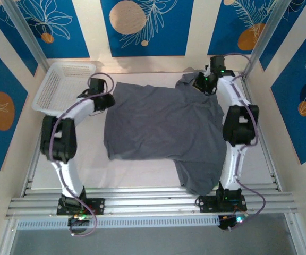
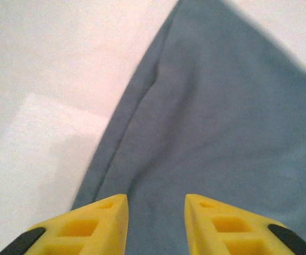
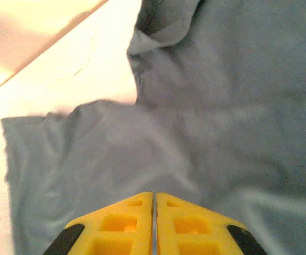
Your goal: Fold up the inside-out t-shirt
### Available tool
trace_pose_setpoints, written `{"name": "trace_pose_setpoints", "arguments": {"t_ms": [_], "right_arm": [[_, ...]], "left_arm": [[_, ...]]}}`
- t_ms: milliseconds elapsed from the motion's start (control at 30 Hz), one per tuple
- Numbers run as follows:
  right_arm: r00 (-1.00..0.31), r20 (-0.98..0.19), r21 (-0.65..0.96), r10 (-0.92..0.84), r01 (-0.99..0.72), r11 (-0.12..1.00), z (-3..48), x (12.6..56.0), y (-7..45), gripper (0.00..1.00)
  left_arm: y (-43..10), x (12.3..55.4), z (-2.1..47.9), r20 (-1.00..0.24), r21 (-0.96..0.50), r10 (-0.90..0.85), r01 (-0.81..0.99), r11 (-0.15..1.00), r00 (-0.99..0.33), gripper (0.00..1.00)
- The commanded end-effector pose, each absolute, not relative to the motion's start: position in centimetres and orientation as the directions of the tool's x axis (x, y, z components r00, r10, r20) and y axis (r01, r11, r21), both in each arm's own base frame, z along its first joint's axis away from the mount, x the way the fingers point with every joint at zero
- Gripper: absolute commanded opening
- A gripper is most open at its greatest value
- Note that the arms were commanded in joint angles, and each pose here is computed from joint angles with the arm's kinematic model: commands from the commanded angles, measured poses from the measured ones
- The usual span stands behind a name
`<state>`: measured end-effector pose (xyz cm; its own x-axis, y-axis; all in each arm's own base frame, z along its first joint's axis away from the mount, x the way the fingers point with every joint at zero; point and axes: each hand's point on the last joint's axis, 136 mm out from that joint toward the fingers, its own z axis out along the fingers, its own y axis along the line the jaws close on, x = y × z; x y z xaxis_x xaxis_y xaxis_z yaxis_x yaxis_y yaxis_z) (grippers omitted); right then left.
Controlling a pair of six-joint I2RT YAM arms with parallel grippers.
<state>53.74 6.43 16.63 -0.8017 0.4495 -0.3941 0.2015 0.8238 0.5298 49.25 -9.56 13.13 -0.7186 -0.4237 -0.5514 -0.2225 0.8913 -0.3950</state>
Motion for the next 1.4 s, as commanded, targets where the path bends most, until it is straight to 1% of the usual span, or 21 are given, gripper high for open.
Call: {"name": "trace_pose_setpoints", "arguments": {"t_ms": [0, 67, 133, 200, 267, 367, 433, 500, 567, 600, 700, 733, 767, 800, 833, 867, 967, 1033, 1100, 1200, 1367], "right_arm": [[-0.732, -0.45, 0.505, 0.511, 0.263, 0.822, 20.8, 47.4, 3.3, 0.17], [-0.659, -0.435, 0.509, 0.614, 0.382, 0.771, 20.2, 42.7, 0.9, 0.2], [-0.548, -0.402, 0.504, 0.733, 0.536, 0.677, 17.6, 37.2, -1.9, 0.23], [-0.449, -0.337, 0.489, 0.828, 0.668, 0.561, 14.5, 31.6, -4.2, 0.25], [-0.399, -0.268, 0.427, 0.877, 0.767, 0.479, 11.5, 26.9, -5.3, 0.25], [-0.399, -0.171, 0.34, 0.901, 0.834, 0.434, 7.8, 22.0, -5.0, 0.25], [-0.423, -0.111, 0.286, 0.899, 0.853, 0.437, 5.8, 20.0, -4.3, 0.29], [-0.42, -0.053, 0.234, 0.906, 0.877, 0.421, 3.6, 18.4, -3.8, 0.37], [-0.421, -0.034, 0.256, 0.906, 0.873, 0.415, 2.3, 18.3, -3.3, 0.45], [-0.423, -0.04, 0.291, 0.905, 0.862, 0.415, 1.8, 18.7, -3.0, 0.46], [-0.43, -0.023, 0.387, 0.903, 0.828, 0.405, 1.4, 19.9, -1.8, 0.4], [-0.434, -0.018, 0.394, 0.901, 0.825, 0.405, 1.5, 20.0, -1.6, 0.35], [-0.443, -0.017, 0.406, 0.896, 0.816, 0.412, 1.6, 20.3, -1.4, 0.25], [-0.445, -0.016, 0.395, 0.896, 0.82, 0.414, 1.7, 20.1, -1.3, 0.12], [-0.436, -0.017, 0.385, 0.9, 0.828, 0.408, 2.1, 20.0, -1.5, 0.05], [-0.452, -0.035, 0.397, 0.891, 0.812, 0.428, 3.1, 20.4, -1.3, 0.0], [-0.515, -0.161, 0.397, 0.842, 0.747, 0.533, 6.4, 21.9, -1.0, 0.0], [-0.559, -0.215, 0.357, 0.801, 0.719, 0.597, 7.5, 22.6, -0.5, 0.0], [-0.605, -0.225, 0.335, 0.764, 0.688, 0.643, 7.5, 23.6, 0.7, 0.0], [-0.646, -0.206, 0.352, 0.735, 0.652, 0.671, 7.0, 25.2, 2.6, 0.0], [-0.699, -0.225, 0.346, 0.679, 0.594, 0.726, 6.6, 26.3, 4.0, 0.0]], "left_arm": [[-11.1, 45.5, 19.5, -0.622, -0.449, -0.399, -0.111, 0.887, -0.674, 0.35], [-12.0, 42.8, 19.9, -0.634, -0.436, -0.367, -0.077, 0.897, -0.681, 0.36], [-12.7, 40.2, 19.7, -0.642, -0.413, -0.331, -0.052, 0.909, -0.691, 0.36], [-13.3, 37.9, 18.8, -0.642, -0.388, -0.299, -0.037, 0.921, -0.706, 0.37], [-13.5, 36.2, 17.7, -0.636, -0.375, -0.28, -0.029, 0.927, -0.719, 0.38], [-13.7, 34.6, 16.3, -0.625, -0.379, -0.277, -0.027, 0.925, -0.73, 0.38], [-13.5, 33.7, 15.6, -0.613, -0.38, -0.278, -0.033, 0.924, -0.74, 0.38], [-13.2, 32.9, 14.9, -0.602, -0.372, -0.27, -0.036, 0.928, -0.752, 0.38], [-12.9, 32.3, 14.6, -0.599, -0.366, -0.265, -0.036, 0.93, -0.756, 0.38], [-12.9, 32.0, 14.4, -0.595, -0.364, -0.263, -0.037, 0.931, -0.759, 0.38], [-12.7, 31.0, 13.9, -0.568, -0.358, -0.252, -0.04, 0.933, -0.783, 0.4], [-12.7, 30.7, 13.7, -0.557, -0.357, -0.25, -0.043, 0.933, -0.792, 0.4], [-12.5, 30.2, 13.2, -0.542, -0.355, -0.25, -0.052, 0.934, -0.802, 0.41], [-12.3, 29.6, 12.7, -0.525, -0.35, -0.253, -0.065, 0.935, -0.812, 0.42], [-11.9, 29.1, 12.2, -0.51, -0.339, -0.259, -0.085, 0.937, -0.82, 0.43], [-11.5, 28.5, 11.7, -0.493, -0.326, -0.264, -0.106, 0.939, -0.829, 0.43], [-10.1, 26.6, 10.1, -0.449, -0.267, -0.269, -0.159, 0.95, -0.852, 0.45], [-9.0, 25.4, 8.9, -0.419, -0.212, -0.267, -0.193, 0.958, -0.868, 0.46], [-8.1, 24.3, 7.6, -0.376, -0.161, -0.273, -0.227, 0.96, -0.886, 0.46], [-8.3, 23.1, 6.2, -0.309, -0.145, -0.275, -0.241, 0.96, -0.91, 0.42], [-11.9, 22.6, 6.1, -0.282, -0.136, -0.161, -0.127, 0.983, -0.946, 0.42]]}}
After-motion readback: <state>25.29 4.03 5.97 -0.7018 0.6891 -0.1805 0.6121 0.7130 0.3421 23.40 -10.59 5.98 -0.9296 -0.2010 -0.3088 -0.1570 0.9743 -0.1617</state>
